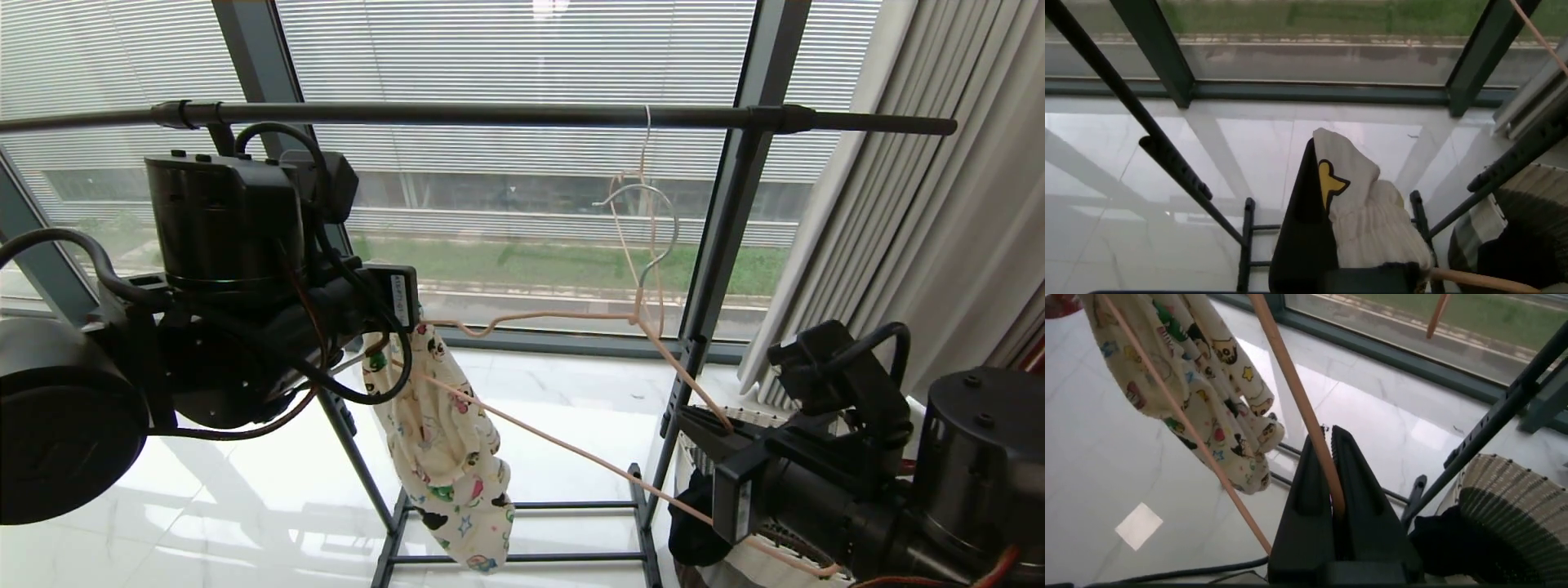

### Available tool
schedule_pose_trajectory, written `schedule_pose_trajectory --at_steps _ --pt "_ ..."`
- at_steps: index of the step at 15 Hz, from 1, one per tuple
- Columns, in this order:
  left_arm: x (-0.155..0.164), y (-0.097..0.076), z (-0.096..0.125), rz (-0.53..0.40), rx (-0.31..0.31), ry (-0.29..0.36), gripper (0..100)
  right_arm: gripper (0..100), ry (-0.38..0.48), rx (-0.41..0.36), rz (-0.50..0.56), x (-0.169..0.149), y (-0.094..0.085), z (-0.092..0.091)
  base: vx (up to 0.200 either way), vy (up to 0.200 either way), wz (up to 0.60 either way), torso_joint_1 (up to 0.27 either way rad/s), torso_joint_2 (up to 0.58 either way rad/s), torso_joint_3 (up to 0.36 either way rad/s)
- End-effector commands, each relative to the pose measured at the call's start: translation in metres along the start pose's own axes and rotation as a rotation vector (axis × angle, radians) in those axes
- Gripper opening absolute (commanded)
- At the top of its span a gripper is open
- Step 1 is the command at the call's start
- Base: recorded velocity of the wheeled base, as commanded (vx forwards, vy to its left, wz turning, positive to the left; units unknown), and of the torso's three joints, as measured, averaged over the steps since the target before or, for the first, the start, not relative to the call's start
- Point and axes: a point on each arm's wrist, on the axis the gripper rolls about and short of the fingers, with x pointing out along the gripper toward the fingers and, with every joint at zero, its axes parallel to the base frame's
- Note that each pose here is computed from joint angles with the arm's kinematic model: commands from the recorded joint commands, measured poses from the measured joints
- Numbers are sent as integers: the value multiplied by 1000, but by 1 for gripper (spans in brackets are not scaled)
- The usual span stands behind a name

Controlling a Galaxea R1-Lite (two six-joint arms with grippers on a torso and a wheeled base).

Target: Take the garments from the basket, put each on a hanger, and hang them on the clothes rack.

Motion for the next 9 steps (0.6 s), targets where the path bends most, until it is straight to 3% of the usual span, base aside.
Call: schedule_pose_trajectory --at_steps 1,3,7,9 --pt "8 -3 -2 45 8 12 0 0 2 -2 -12 16 5 2 0 0 0 0 0 0" --pt "23 -7 -7 184 24 30 0 0 3 -3 -43 32 11 3 0 0 0 0 0 0" --pt "36 -12 -7 229 23 33 0 0 10 -5 -83 51 12 1 0 0 0 0 0 0" --pt "44 -15 -1 254 -25 12 0 0 -1 3 -108 60 9 5 0 0 0 0 0 0"
